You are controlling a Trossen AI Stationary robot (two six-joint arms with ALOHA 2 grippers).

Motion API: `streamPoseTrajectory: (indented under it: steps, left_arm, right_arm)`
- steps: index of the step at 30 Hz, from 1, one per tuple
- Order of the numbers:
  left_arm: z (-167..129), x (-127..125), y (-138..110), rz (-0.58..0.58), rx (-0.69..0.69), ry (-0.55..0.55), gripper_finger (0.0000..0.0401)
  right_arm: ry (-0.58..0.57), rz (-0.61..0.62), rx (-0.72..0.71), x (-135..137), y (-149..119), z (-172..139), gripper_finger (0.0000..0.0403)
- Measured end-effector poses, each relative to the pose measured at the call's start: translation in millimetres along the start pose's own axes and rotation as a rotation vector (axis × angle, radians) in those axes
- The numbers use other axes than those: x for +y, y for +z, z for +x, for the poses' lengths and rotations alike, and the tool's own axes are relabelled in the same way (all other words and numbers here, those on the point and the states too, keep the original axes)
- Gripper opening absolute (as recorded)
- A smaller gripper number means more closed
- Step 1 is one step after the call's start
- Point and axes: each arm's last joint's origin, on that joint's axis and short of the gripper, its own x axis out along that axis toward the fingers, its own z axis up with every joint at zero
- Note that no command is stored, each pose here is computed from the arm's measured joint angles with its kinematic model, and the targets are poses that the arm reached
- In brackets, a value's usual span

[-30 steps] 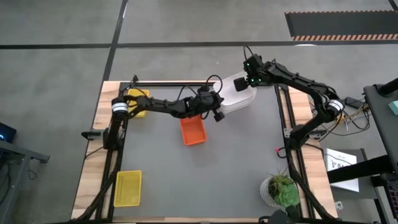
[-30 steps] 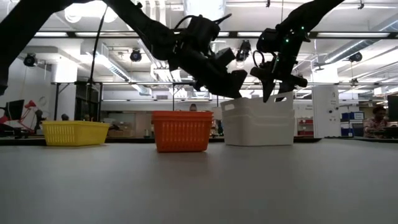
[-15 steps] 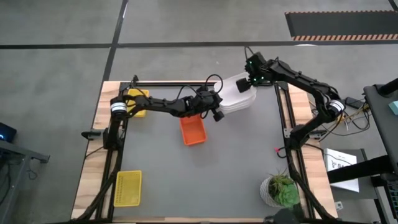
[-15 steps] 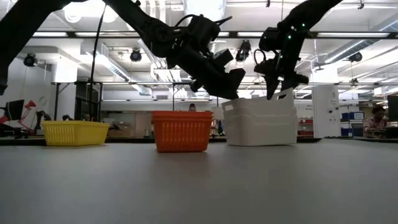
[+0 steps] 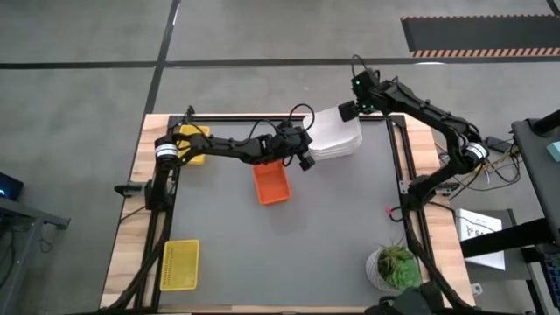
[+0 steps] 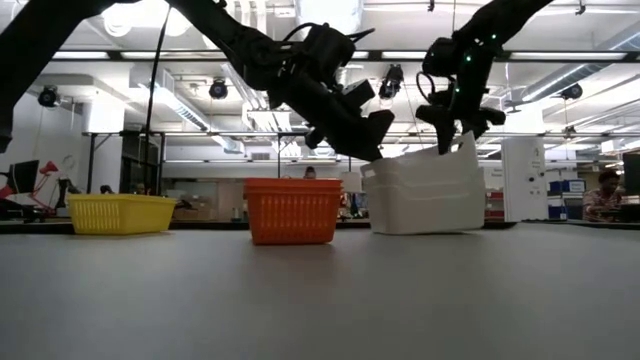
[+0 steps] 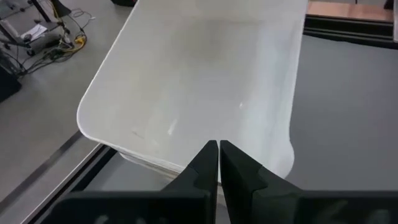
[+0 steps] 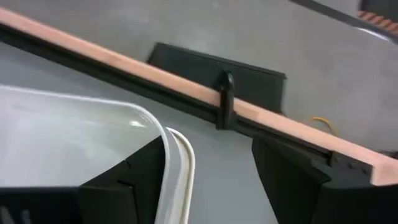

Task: Stack baskets by color
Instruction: Stack the bottom white bin on top of the top white bin, then stack the bottom yellow bin on top of the top yellow bin

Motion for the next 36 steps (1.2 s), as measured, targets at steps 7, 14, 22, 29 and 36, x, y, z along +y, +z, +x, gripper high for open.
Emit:
streamPoseTrajectory:
  steps: [7, 14, 22, 29, 36]
  left_arm:
    - [-5.0, 1.1, 11.4, -0.004, -0.030, -0.005, 0.0000]
    - [-9.8, 2.8, 18.0, -0.011, -0.052, -0.005, 0.0000]
    - [-36.6, 10.2, 43.2, -0.005, -0.115, -0.005, 0.0000]
    - [-93.3, -3.3, 66.1, 0.048, -0.164, -0.069, 0.0000]
    - [-165.6, -36.6, 55.0, 0.126, -0.235, -0.220, 0.0000]
  right_arm:
    - [0.100, -0.018, -0.024, 1.3, 6.2, -11.1, 0.0222]
    - [0.132, -0.009, -0.056, -1.1, 11.8, -23.8, 0.0221]
    - [0.151, -0.032, -0.060, 5.1, -9.6, -19.9, 0.0166]
    - [0.161, -0.013, -0.116, 4.9, -37.9, 13.2, 0.0036]
    - [0.198, -0.030, -0.228, 1.3, -27.9, -41.1, 0.0013]
